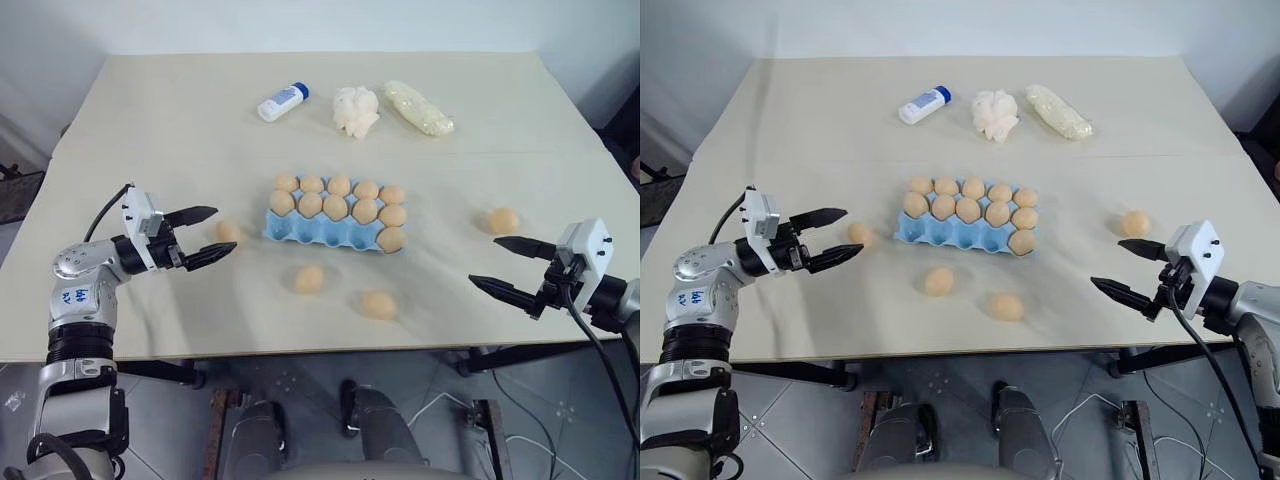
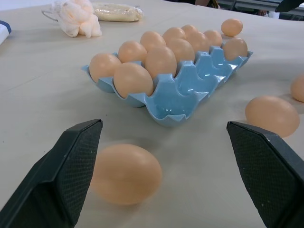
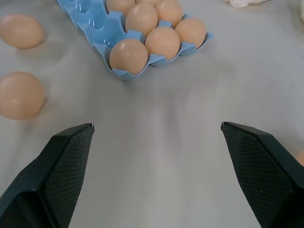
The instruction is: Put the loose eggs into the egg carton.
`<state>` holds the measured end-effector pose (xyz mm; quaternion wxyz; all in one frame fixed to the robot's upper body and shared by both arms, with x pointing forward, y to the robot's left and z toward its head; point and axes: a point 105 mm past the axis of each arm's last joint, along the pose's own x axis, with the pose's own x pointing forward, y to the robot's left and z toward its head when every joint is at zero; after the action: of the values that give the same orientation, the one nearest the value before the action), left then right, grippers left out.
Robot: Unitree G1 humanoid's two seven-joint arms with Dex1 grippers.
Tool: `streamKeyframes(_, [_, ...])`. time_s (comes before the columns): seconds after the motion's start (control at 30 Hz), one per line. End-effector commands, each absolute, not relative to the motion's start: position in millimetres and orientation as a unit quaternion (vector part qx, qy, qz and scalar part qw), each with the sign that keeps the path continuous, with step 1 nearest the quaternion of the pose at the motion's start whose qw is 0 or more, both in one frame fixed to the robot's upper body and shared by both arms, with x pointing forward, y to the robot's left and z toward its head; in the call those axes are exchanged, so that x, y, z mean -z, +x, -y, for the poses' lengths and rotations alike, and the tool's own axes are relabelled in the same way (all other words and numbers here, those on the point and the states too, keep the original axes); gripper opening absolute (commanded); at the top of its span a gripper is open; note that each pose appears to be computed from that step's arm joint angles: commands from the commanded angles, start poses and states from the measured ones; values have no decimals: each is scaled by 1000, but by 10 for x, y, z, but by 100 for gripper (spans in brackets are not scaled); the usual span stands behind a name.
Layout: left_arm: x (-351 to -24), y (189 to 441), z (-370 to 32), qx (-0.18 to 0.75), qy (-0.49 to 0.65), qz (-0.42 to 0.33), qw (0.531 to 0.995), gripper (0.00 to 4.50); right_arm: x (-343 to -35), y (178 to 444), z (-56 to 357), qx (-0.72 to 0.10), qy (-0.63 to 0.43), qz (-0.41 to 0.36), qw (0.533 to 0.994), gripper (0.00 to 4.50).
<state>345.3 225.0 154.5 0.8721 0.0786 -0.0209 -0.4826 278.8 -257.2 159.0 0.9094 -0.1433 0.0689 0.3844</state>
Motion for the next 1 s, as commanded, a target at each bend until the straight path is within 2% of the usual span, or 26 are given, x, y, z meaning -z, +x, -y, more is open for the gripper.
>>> streamKeyframes(0.03, [-1682,3492,-2226,480,94,48,871,447,-1694,2780,2512,-390,-157,-45,906,450])
streamKeyframes(0.4, [-1715,3547,-2172,473,119,42,872,447,-1766,2743,2437,-374,-154,-37,914,450])
streamKeyframes(0.73, [-1745,3396,-2181,548,70,64,831,447,-1673,2149,2164,-364,-137,-84,917,450])
streamKeyframes(1.0, [-1682,3292,-2223,585,62,59,806,447,-1621,2040,1942,-375,-135,-104,911,450])
